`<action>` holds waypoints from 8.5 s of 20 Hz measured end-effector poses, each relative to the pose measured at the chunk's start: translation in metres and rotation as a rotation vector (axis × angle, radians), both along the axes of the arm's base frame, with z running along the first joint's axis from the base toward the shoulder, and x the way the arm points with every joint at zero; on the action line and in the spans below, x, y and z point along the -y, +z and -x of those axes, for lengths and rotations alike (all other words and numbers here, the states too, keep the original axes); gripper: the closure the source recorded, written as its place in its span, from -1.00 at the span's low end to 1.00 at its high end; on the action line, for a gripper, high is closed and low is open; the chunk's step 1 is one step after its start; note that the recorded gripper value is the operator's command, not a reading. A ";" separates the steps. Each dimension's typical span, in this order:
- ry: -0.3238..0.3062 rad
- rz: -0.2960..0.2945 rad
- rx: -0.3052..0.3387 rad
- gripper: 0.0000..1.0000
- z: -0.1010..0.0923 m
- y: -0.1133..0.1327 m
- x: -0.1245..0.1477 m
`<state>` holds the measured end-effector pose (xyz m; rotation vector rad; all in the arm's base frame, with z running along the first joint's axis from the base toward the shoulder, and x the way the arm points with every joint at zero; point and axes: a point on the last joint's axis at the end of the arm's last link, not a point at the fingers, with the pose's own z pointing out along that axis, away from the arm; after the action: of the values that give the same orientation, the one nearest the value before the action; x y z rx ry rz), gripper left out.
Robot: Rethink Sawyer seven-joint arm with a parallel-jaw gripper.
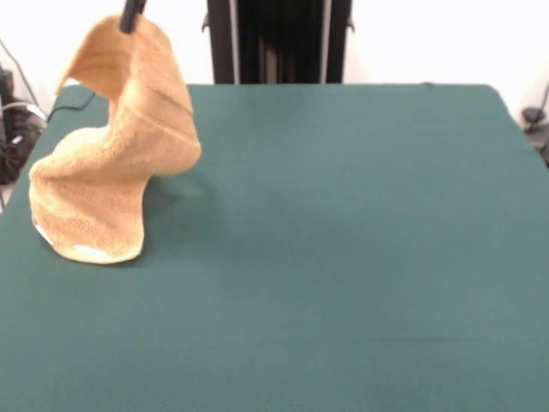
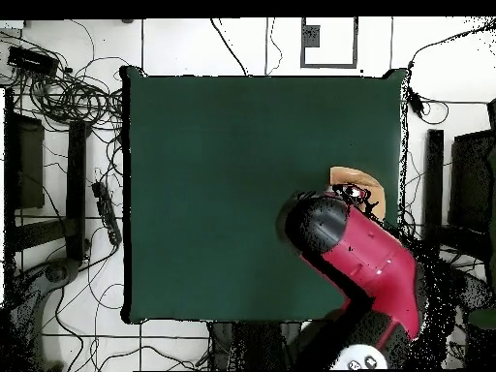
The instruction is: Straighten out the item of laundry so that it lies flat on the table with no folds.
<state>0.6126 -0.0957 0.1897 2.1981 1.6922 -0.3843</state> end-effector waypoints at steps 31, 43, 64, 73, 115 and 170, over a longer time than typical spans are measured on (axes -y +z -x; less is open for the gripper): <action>-0.418 0.012 0.007 1.00 0.004 -0.043 -0.114; -0.518 -0.003 0.068 1.00 -0.002 -0.064 -0.156; -0.644 -0.026 0.126 1.00 0.007 -0.075 -0.240; -0.699 -0.075 0.129 1.00 0.010 -0.046 -0.280; -0.714 -0.054 0.134 1.00 0.009 0.014 -0.204; 0.727 -0.116 -0.250 1.00 0.074 0.158 0.076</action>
<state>0.5382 -0.1718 0.3475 1.4819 2.5397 -0.3732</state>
